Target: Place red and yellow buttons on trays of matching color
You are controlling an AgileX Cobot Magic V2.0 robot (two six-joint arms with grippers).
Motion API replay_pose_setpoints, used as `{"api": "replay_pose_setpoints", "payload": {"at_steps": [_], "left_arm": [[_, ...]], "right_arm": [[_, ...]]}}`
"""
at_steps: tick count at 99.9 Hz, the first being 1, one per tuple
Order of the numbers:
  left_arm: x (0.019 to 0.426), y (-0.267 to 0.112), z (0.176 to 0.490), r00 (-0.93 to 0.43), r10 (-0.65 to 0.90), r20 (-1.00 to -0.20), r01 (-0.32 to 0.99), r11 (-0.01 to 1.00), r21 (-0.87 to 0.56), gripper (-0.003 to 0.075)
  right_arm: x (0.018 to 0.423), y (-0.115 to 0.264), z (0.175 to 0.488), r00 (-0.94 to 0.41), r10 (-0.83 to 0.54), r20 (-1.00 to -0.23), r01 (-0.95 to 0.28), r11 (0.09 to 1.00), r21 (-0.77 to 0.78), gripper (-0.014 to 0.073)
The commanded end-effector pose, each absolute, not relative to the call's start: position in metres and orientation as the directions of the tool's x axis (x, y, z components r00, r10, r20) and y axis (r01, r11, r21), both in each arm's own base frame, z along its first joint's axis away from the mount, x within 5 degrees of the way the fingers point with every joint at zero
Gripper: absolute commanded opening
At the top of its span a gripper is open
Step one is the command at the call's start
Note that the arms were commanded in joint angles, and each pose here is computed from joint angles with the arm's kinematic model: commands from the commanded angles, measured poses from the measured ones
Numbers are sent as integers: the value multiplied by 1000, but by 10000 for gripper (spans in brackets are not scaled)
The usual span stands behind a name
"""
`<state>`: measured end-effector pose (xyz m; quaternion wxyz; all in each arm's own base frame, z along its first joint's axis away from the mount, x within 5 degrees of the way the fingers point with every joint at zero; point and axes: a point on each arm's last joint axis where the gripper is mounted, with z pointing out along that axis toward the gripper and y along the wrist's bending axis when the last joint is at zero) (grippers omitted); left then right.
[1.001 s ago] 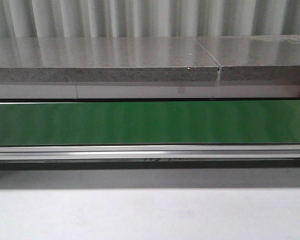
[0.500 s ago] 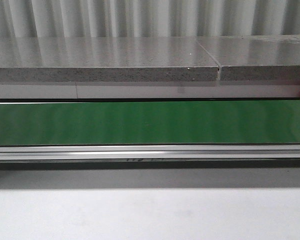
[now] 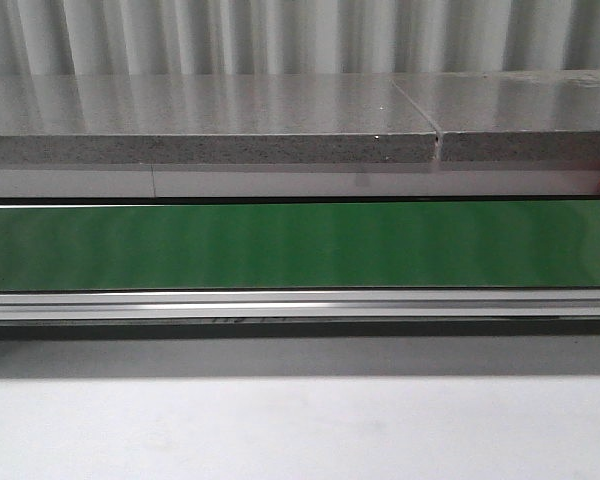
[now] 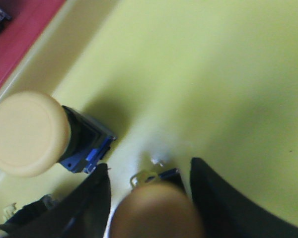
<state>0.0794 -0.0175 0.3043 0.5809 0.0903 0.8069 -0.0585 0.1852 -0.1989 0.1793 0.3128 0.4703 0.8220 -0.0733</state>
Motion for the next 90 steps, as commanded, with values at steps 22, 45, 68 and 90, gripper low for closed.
{"api": "replay_pose_setpoints", "payload": {"at_steps": [22, 45, 68, 90], "left_arm": [[81, -18, 319, -225, 51, -973, 213, 977, 2, -21], [81, -18, 319, -225, 51, -973, 213, 977, 2, -21], [81, -18, 319, -225, 51, -973, 213, 977, 2, -21], [81, -18, 319, -225, 51, -973, 213, 977, 2, -21]], "right_arm": [[188, -205, 196, -324, 674, -664, 813, 558, 170, 490], [185, -202, 212, -298, 645, -703, 806, 565, 176, 490], [177, -192, 244, -242, 582, -776, 791, 582, 190, 490], [185, -171, 272, -197, 506, -840, 732, 646, 217, 490]]}}
